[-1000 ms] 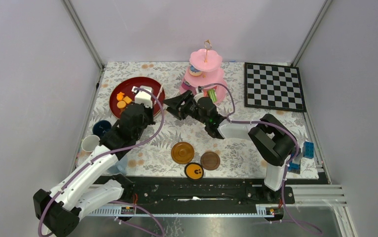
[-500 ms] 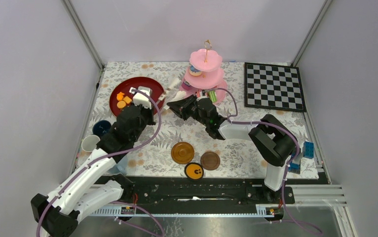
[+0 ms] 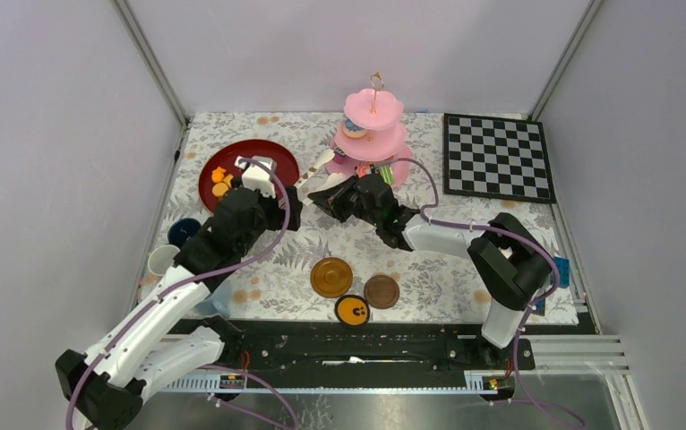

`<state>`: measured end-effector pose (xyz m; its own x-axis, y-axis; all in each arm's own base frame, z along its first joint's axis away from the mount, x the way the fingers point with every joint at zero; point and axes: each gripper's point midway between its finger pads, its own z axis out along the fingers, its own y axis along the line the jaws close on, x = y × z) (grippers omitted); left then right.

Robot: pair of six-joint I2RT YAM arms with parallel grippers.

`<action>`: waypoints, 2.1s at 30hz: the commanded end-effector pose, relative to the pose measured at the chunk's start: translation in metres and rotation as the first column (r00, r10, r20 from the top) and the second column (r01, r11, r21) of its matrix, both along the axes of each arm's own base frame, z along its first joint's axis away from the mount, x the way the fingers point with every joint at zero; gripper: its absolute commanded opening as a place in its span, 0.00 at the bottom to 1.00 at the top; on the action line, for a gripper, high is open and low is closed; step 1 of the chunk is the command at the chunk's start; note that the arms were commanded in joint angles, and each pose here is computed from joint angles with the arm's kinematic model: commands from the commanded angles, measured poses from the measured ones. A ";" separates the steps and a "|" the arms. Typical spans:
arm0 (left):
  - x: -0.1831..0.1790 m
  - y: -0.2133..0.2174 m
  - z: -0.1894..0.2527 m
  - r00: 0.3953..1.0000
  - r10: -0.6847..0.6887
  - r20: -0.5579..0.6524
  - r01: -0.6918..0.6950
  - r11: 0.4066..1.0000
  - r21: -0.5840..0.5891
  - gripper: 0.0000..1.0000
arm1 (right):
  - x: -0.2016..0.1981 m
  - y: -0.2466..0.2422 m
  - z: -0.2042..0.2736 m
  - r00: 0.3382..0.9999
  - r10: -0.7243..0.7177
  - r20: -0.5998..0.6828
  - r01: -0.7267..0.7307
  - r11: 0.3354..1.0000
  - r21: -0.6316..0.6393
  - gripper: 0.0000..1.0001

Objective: Serve the afternoon tea
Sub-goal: Adjust the clamp.

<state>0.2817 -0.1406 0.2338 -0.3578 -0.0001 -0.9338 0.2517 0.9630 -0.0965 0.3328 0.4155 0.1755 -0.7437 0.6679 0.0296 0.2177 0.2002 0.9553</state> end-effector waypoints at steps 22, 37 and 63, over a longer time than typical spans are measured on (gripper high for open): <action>-0.100 -0.078 0.100 0.628 -0.736 0.253 0.668 0.345 -0.659 0.99 | -0.062 -0.097 0.148 0.463 0.242 0.853 -0.433 0.901 -0.021 0.00; -0.098 -0.104 0.093 0.621 -0.724 0.301 0.678 0.304 -0.669 0.99 | -0.068 -0.097 0.160 0.442 0.188 0.877 -0.506 0.860 0.071 0.00; -0.085 -0.122 0.096 0.669 -0.694 0.268 0.602 0.294 -0.742 0.92 | -0.082 -0.084 0.177 0.386 0.175 0.906 -0.533 0.844 0.064 0.00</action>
